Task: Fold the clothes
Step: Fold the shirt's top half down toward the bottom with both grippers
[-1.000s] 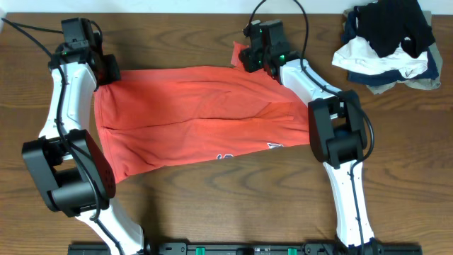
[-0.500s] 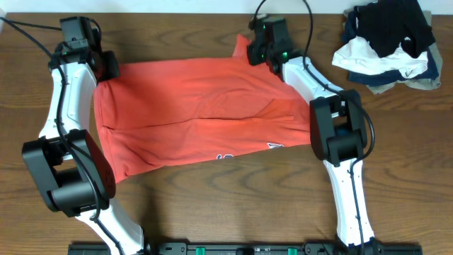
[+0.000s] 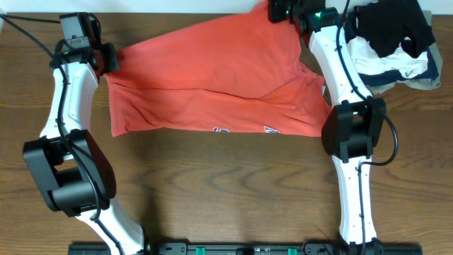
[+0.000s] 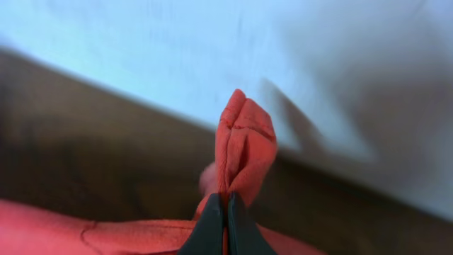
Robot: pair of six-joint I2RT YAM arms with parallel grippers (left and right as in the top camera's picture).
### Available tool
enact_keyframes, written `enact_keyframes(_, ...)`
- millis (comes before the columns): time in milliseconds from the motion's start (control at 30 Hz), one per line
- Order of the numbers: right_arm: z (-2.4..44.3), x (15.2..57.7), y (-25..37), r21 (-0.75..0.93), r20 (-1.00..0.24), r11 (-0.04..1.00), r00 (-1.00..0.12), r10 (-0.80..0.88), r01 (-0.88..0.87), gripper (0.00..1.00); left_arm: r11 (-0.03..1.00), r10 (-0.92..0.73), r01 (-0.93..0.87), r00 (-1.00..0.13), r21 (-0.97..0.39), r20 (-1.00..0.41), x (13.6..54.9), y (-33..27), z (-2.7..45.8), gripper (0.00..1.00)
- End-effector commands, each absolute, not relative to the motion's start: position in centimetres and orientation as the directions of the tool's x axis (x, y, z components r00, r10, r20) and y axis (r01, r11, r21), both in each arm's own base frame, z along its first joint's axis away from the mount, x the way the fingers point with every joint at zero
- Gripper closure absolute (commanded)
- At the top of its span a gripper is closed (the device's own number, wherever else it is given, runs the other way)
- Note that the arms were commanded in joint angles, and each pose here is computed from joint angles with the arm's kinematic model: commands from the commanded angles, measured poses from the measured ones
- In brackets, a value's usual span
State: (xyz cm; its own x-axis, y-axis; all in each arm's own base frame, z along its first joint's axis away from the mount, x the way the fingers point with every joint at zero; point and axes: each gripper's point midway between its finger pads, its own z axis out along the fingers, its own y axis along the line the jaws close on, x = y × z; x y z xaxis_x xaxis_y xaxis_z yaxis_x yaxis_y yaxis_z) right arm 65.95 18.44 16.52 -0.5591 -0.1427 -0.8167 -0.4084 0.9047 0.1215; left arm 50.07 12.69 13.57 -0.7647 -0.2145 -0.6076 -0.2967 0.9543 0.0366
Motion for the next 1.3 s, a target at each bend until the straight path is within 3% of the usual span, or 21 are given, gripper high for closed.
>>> enact_keyframes(0, 16.9, 65.0, 17.7, 0.088, -0.796, 0.899, -0.573, -0.195, -0.429, 0.99, 0.95, -0.215, -0.307, -0.77, 0.054, -0.6, 49.8, 13.3, 13.4, 0.94)
enact_keyframes(333, 19.5, 55.6, 11.5, 0.125, -0.538, 0.949, -0.824, -0.18, -0.288, 0.99, 0.964, -0.156, -0.245, -0.832, 0.1, -0.532, 48.3, 13.0, 12.4, 0.94)
enact_keyframes(600, 17.1, 46.9, 6.7, 0.046, -0.181, 0.989, -0.975, -0.127, -0.138, 0.99, 0.96, -0.182, -0.261, -0.858, 0.103, -0.48, 46.8, 13.8, 10.9, 0.94)
enact_keyframes(967, 11.6, 42.0, 5.5, 0.008, 0.094, 0.996, -0.991, -0.094, -0.094, 0.99, 0.962, -0.192, -0.252, -0.9, 0.107, -0.392, 45.5, 14.0, 7.3, 0.94)
enact_keyframes(1133, 9.1, 41.7, 5.7, 0.02, 0.123, 0.995, -0.988, -0.095, -0.093, 0.99, 0.964, -0.197, -0.244, -0.921, 0.102, -0.336, 44.9, 13.7, 5.2, 0.93)
enact_keyframes(1167, 9.0, 42.0, 5.9, 0.034, 0.11, 0.995, -0.989, -0.095, -0.092, 0.99, 0.965, -0.198, -0.243, -0.923, 0.102, -0.329, 44.8, 13.7, 4.9, 0.89)
enact_keyframes(1267, 9.1, 43.3, 7.7, 0.121, 0.042, 0.984, -0.99, -0.137, -0.131, 0.97, 0.966, -0.199, -0.241, -0.927, 0.097, -0.318, 44.6, 13.5, 4.8, 0.45)
